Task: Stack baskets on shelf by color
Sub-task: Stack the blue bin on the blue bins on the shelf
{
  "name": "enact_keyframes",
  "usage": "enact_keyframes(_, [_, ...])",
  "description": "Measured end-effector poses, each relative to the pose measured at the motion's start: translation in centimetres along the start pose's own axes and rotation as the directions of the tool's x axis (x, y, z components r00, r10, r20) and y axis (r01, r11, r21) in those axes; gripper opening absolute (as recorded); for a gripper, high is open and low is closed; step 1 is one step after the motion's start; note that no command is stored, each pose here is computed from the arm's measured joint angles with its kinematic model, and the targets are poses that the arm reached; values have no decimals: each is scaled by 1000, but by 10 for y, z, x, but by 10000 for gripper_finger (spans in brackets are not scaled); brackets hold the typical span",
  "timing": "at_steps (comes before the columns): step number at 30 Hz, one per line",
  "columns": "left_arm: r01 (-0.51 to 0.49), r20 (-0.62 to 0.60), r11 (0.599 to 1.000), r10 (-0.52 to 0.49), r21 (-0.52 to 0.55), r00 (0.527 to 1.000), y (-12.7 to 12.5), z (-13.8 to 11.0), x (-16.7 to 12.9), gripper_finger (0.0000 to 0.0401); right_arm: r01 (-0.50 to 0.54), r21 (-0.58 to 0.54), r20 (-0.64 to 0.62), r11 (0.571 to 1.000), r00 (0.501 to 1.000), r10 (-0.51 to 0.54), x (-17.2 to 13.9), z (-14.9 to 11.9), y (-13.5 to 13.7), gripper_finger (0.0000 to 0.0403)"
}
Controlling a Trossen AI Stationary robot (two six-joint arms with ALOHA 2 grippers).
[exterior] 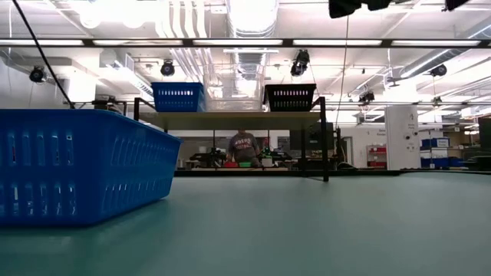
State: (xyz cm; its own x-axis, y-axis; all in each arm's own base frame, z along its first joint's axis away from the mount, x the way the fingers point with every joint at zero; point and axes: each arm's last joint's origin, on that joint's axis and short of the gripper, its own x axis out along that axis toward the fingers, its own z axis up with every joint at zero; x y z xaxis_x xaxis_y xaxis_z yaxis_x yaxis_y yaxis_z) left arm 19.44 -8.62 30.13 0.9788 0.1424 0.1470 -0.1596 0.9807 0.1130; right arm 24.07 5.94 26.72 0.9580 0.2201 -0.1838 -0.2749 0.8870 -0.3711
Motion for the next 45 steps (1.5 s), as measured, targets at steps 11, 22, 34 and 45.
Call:
enact_keyframes(11, [26,-43,984,-34,-173,999,-32,-24,33,0,125,-69,96,990,988,-118,-20,-29,-18,9])
enact_keyframes(22, [51,-70,979,-66,-199,995,-65,-24,63,0,189,-143,175,972,971,-163,-55,-19,-26,9])
enact_keyframes(34, [43,-163,928,-110,-370,980,-92,-44,78,0,250,-146,273,957,940,-204,-90,-24,-18,9])
enact_keyframes(45, [-117,-467,864,-146,-489,872,-113,-46,89,0,300,-138,356,944,904,-235,-112,-25,-14,9])
